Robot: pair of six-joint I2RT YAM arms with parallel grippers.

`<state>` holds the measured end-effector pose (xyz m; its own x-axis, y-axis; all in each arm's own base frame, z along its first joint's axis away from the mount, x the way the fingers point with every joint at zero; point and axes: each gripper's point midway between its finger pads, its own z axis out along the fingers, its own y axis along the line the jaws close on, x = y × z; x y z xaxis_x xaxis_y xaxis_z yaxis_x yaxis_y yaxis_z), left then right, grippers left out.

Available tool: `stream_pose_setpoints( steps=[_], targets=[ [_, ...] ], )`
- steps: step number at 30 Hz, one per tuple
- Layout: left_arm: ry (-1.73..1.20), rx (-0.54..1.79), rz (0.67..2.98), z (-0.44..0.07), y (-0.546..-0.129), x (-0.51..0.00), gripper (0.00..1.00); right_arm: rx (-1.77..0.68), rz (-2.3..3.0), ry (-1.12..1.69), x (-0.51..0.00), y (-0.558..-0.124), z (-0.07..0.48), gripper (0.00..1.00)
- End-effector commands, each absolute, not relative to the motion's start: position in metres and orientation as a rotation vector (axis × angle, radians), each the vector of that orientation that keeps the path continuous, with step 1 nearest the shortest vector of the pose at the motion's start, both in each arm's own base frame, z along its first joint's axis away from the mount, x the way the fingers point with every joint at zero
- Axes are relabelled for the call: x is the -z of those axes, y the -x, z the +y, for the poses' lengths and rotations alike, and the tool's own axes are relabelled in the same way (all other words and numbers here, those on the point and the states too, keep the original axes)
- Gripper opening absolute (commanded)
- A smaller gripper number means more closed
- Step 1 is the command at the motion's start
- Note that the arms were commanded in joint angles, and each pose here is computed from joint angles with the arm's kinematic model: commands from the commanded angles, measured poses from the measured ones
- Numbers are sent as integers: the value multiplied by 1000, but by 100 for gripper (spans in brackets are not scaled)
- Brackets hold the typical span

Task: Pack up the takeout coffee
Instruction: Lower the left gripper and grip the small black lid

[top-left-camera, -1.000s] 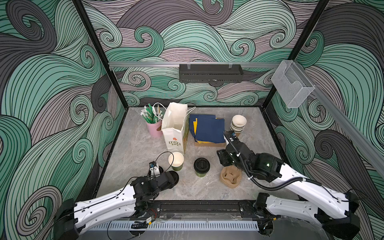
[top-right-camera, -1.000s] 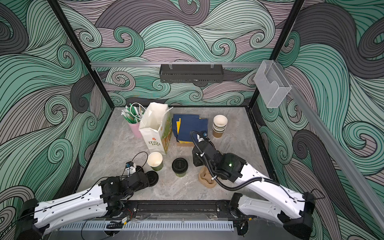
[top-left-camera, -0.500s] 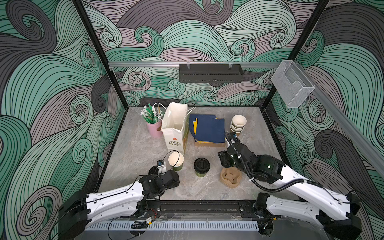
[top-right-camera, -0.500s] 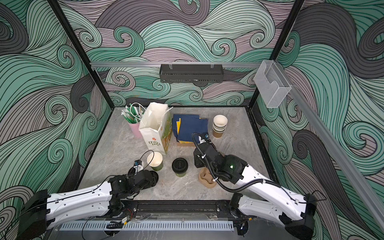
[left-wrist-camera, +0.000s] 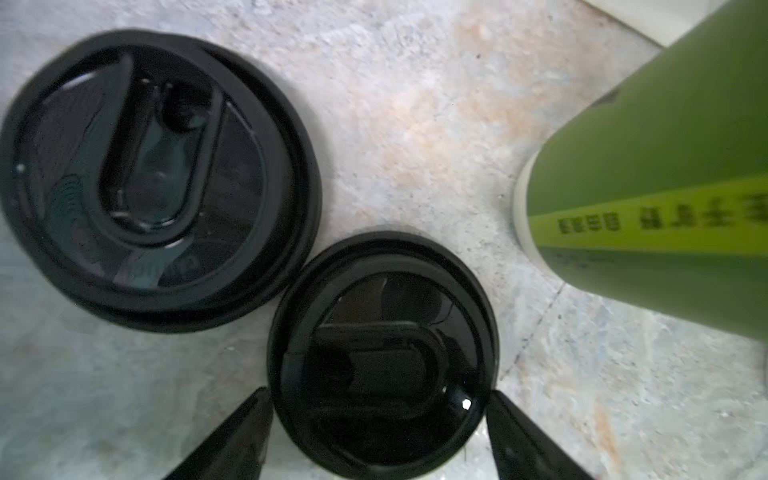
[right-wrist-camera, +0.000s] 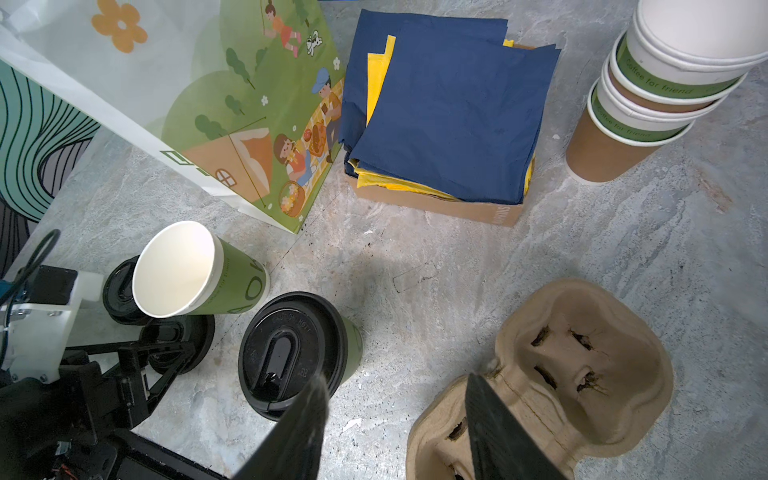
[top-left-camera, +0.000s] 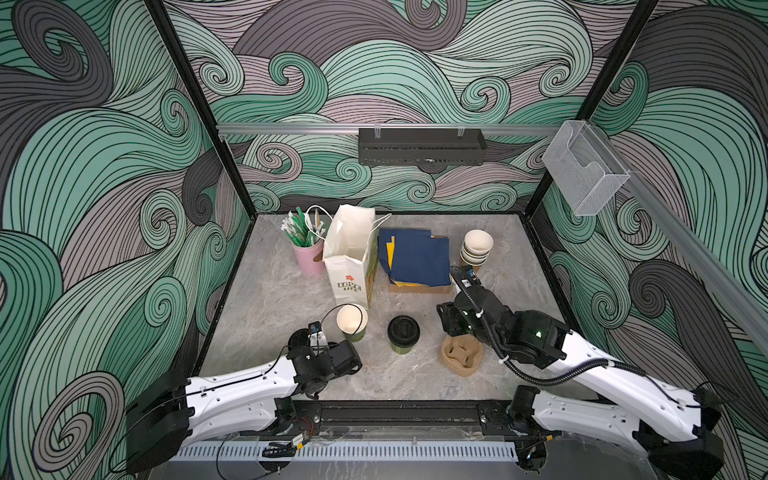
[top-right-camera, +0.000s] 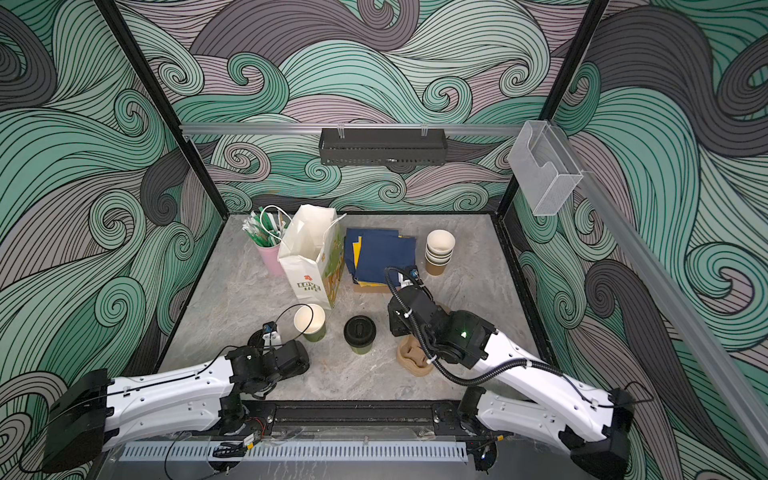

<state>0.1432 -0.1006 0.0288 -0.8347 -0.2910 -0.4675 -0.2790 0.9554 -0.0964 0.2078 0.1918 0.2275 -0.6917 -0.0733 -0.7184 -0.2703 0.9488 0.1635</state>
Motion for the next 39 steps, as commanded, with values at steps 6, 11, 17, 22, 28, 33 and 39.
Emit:
stream_pose_setpoints(
  steps=[6, 11, 17, 22, 28, 33, 39],
  targets=[
    [404, 30, 2571, -98, -148, -45, 86, -314, 2317, 197, -227, -209, 185, 55],
    [390, 58, 2581, -105, -151, -41, 83, -322, 2317, 197, -228, -209, 186, 55],
    [404, 45, 2593, -104, -152, -34, 78, -322, 2322, 201, -229, -208, 185, 55],
    [437, 15, 2602, -98, -153, -28, 78, -310, 2318, 202, -232, -209, 184, 55],
    [445, 17, 2630, -96, -153, -20, 79, -307, 2321, 208, -232, -210, 186, 55],
    [431, 8, 2654, -97, -151, -15, 76, -304, 2321, 211, -233, -211, 187, 55],
    [435, -46, 2664, -90, -149, -15, 75, -301, 2320, 212, -233, -211, 186, 55]
  ],
)
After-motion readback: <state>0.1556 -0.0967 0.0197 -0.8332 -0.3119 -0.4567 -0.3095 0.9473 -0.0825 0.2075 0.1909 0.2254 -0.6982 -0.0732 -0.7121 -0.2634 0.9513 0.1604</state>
